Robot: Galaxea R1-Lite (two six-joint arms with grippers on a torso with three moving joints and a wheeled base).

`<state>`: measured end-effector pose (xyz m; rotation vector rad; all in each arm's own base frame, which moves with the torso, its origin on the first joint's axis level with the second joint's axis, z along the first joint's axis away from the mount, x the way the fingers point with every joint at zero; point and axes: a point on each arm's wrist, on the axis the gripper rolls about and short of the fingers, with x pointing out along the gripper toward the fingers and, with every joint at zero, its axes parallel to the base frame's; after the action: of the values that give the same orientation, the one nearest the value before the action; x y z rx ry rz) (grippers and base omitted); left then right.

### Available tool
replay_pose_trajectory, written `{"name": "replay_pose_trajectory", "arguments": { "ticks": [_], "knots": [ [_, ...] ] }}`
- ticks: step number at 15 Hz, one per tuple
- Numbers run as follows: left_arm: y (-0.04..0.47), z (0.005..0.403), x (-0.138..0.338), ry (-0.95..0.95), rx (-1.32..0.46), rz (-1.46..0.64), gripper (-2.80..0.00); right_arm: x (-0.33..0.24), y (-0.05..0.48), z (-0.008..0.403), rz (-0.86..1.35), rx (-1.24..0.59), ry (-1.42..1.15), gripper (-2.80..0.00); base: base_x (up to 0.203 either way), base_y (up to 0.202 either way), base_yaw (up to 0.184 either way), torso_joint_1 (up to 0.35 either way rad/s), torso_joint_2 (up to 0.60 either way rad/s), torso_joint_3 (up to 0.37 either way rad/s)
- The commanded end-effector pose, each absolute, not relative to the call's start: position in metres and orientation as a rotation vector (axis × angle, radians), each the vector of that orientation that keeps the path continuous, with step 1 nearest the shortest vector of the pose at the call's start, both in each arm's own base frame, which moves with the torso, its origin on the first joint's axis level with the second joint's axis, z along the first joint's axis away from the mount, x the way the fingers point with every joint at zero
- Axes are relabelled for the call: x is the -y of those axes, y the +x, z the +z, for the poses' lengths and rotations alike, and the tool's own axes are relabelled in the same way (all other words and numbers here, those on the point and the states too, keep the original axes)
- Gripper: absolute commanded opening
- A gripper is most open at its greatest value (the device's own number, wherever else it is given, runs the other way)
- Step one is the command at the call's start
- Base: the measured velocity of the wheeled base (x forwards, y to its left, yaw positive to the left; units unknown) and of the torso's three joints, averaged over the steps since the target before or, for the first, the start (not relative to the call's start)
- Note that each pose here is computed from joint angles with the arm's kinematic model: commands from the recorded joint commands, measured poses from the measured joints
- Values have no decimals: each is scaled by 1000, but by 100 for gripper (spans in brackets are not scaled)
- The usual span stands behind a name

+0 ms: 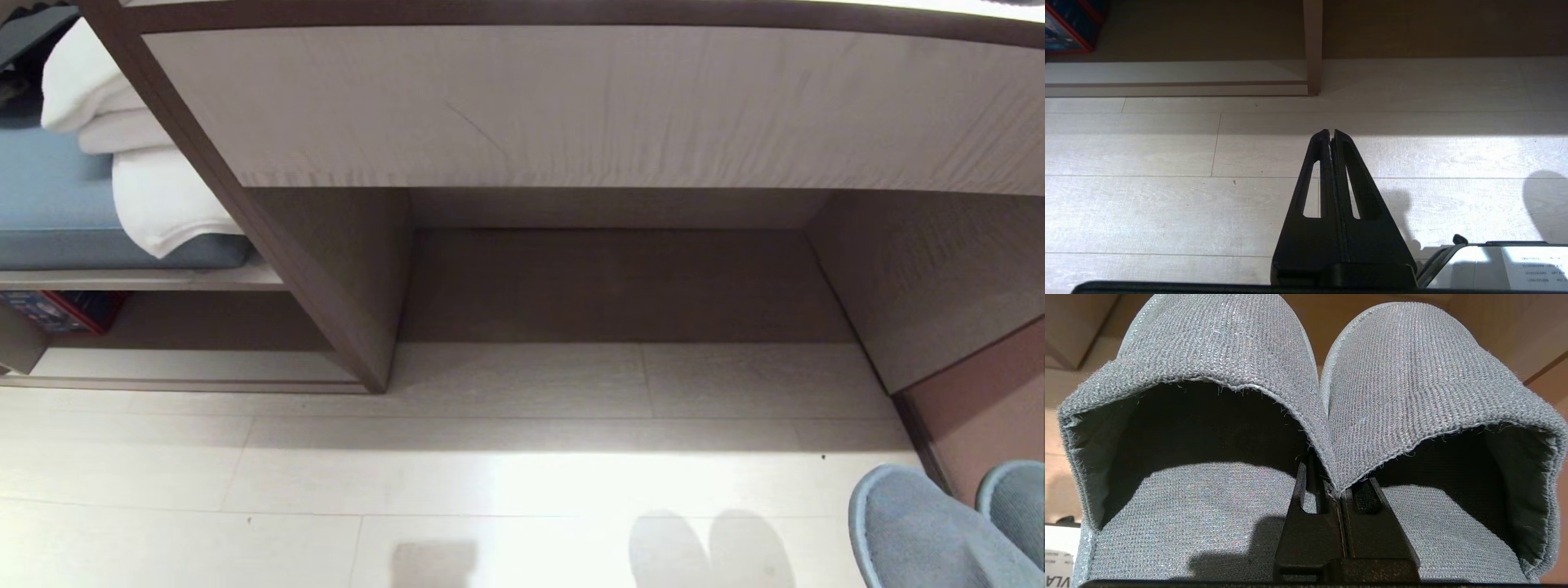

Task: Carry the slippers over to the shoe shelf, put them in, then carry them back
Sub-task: Place the slippers on the floor

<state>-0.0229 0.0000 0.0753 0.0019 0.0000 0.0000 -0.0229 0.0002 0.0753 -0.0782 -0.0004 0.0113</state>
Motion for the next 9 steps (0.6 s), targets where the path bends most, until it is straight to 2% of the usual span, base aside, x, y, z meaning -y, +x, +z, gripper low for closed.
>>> {"name": "replay_pose_trajectory", "arguments": {
  "ticks": [1, 9],
  "knots": [
    [-23, 75, 0, 2, -2, 0, -280, 0, -23, 75, 12, -1, -82, -280, 0, 0, 0, -2, 7, -202],
    [-23, 75, 0, 2, -1, 0, -280, 0, -23, 75, 13, 1, -89, -280, 0, 0, 0, 3, 4, -196]
  ]
}}
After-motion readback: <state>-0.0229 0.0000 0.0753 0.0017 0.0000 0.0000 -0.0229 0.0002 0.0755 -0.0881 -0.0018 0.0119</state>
